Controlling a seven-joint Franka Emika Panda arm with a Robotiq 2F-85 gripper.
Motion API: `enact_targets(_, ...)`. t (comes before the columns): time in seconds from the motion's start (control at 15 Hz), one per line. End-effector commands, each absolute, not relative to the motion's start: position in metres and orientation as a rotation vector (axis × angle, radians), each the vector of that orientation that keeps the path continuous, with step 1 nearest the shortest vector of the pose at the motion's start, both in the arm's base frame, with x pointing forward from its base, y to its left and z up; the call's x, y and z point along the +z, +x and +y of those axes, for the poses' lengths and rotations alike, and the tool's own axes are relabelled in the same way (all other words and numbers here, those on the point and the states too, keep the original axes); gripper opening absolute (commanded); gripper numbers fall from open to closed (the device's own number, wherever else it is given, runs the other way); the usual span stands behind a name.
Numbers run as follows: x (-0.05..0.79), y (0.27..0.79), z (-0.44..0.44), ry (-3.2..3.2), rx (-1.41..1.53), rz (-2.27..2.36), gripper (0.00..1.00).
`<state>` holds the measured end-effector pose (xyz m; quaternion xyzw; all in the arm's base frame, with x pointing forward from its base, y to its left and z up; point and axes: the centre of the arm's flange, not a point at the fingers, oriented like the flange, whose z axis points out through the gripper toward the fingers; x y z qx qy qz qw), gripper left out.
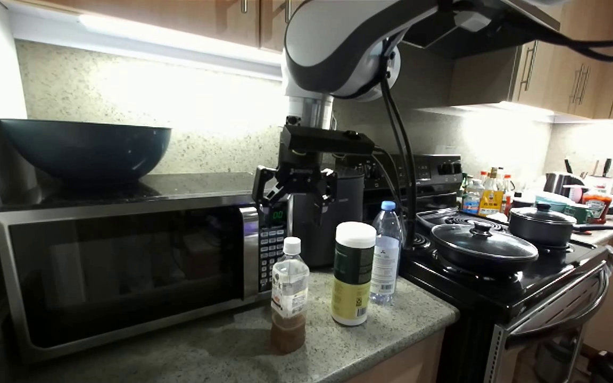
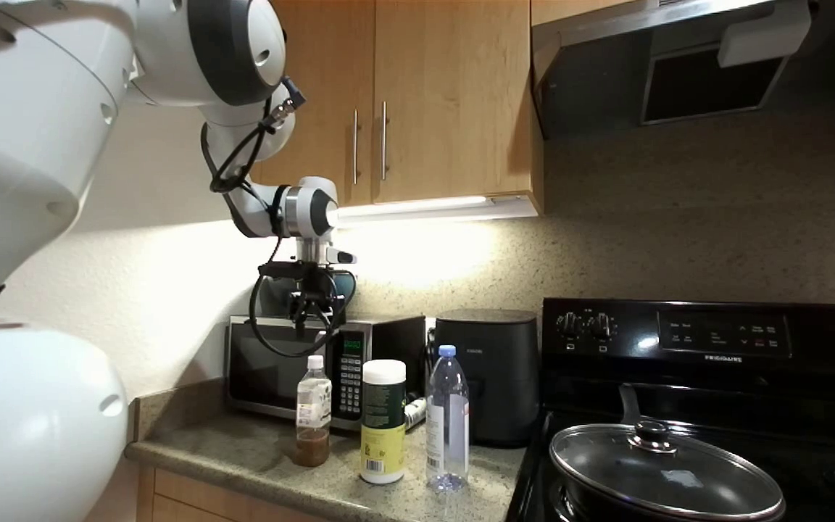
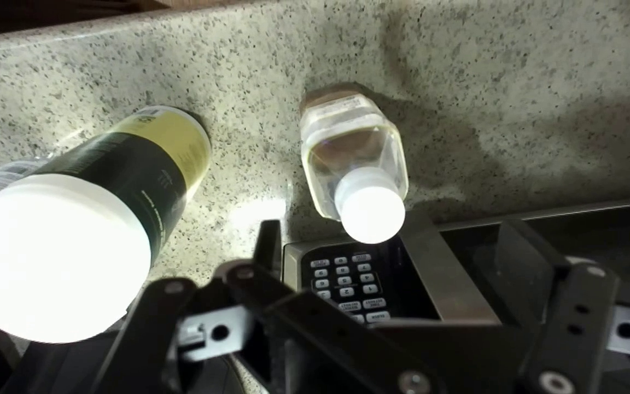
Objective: Pick up the bottle on the left and place it on top of the container in the middle
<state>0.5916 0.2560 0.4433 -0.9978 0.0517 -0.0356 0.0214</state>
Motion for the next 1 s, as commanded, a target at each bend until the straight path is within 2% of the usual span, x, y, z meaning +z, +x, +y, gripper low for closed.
enact_targets(0.0,0.433,0.596,0.256,-3.081,-0.06,0.16,1.0)
enact_targets(0.47,0.415,0.605,0.255,-3.079,-0.004,0.185,1.0)
enact_targets(0.53,0.413,0.606,0.255,-3.079,0.001,0.187,0.97)
enact_targets(0.6,0.413,0.608,0.255,-3.075,0.012,0.187,0.73)
enact_targets(0.73,0.411,0.61,0.255,-3.066,0.029,0.193,0.69)
enact_targets(0.93,0.411,0.613,0.254,-3.057,0.046,0.219,0.49)
